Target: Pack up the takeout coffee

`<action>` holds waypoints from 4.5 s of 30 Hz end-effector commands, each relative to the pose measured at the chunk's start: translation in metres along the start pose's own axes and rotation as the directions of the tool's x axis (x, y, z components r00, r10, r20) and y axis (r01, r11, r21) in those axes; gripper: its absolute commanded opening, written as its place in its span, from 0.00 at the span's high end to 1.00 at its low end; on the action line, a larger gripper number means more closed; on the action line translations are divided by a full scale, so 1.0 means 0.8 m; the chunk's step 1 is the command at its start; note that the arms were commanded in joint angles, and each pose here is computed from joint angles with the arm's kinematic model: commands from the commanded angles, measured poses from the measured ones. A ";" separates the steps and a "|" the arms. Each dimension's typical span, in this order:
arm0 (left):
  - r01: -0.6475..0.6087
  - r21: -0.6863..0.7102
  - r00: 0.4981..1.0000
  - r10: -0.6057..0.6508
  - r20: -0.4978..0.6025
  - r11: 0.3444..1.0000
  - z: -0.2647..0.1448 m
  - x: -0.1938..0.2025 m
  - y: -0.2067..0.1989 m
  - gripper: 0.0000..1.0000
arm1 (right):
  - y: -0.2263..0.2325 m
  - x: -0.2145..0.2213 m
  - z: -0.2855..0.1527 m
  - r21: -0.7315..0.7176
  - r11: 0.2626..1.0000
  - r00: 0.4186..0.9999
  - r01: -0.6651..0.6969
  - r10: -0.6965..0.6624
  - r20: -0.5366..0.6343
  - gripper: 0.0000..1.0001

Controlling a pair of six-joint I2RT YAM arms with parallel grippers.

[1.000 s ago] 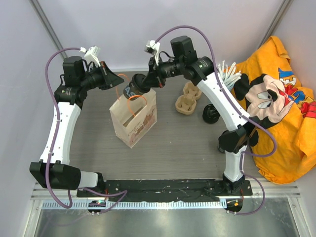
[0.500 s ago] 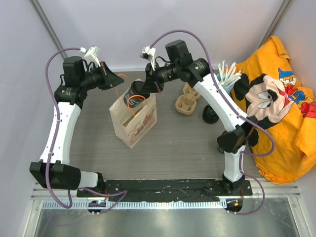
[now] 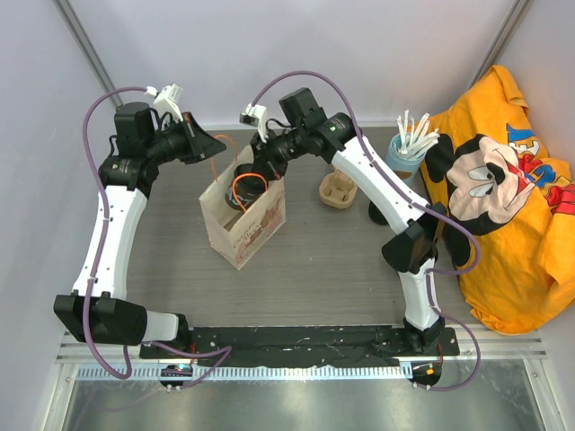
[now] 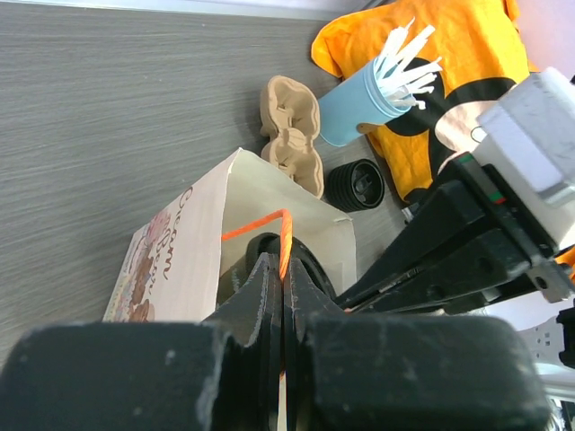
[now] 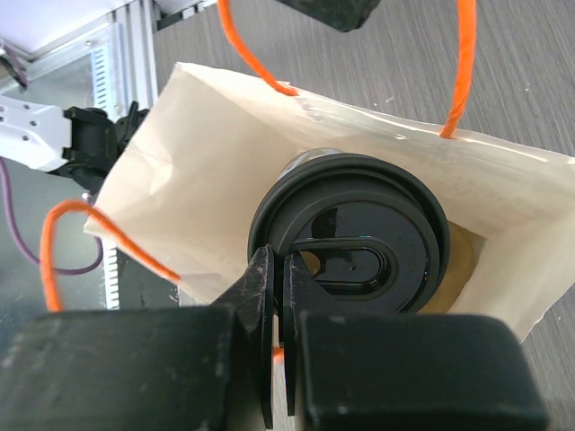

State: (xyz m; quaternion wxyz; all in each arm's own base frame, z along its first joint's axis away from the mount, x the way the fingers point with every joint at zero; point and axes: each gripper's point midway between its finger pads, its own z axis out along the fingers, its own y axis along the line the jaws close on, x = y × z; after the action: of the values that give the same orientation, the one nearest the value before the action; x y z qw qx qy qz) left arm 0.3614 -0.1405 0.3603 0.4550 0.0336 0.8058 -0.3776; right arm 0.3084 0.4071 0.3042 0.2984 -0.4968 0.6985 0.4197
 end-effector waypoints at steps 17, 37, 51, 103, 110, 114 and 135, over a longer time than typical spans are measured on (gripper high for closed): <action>-0.048 0.060 0.998 0.045 0.051 0.997 -0.023 -0.015 -0.030 0.98 | -0.029 0.001 0.034 0.215 0.973 0.996 0.081 -0.070 -0.056 0.99; -0.047 -0.002 0.998 0.047 0.042 0.999 -0.018 -0.009 -0.006 0.99 | -0.037 0.047 0.054 0.155 0.927 0.928 0.343 -0.308 -0.211 0.99; -0.032 0.002 0.999 0.032 0.026 0.999 -0.011 -0.005 0.003 0.99 | -0.039 0.064 0.044 -0.029 0.852 0.819 0.522 -0.510 -0.263 0.99; -0.056 0.094 0.997 0.061 -0.051 0.994 -0.001 0.010 -0.005 0.95 | -0.063 0.100 0.061 -0.110 0.739 0.634 0.665 -0.636 -0.440 0.99; -0.057 0.097 0.997 0.062 -0.052 0.994 0.000 0.010 -0.006 0.95 | -0.066 0.105 0.063 -0.112 0.743 0.633 0.660 -0.629 -0.451 0.99; -0.056 0.097 0.997 0.061 -0.051 0.994 0.000 0.010 -0.006 0.95 | -0.065 0.109 0.065 -0.124 0.747 0.634 0.653 -0.629 -0.450 0.99; -0.050 0.104 0.997 0.056 -0.054 0.993 0.003 0.007 -0.006 0.95 | -0.069 0.138 0.065 -0.175 0.756 0.599 0.630 -0.617 -0.509 0.99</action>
State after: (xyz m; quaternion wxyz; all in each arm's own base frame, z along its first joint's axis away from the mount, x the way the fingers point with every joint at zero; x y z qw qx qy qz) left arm 0.3567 -0.1454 0.3439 0.4267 0.0781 0.8063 -0.4021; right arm 0.3251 0.3940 0.1670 0.2192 -0.7963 0.5485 0.1306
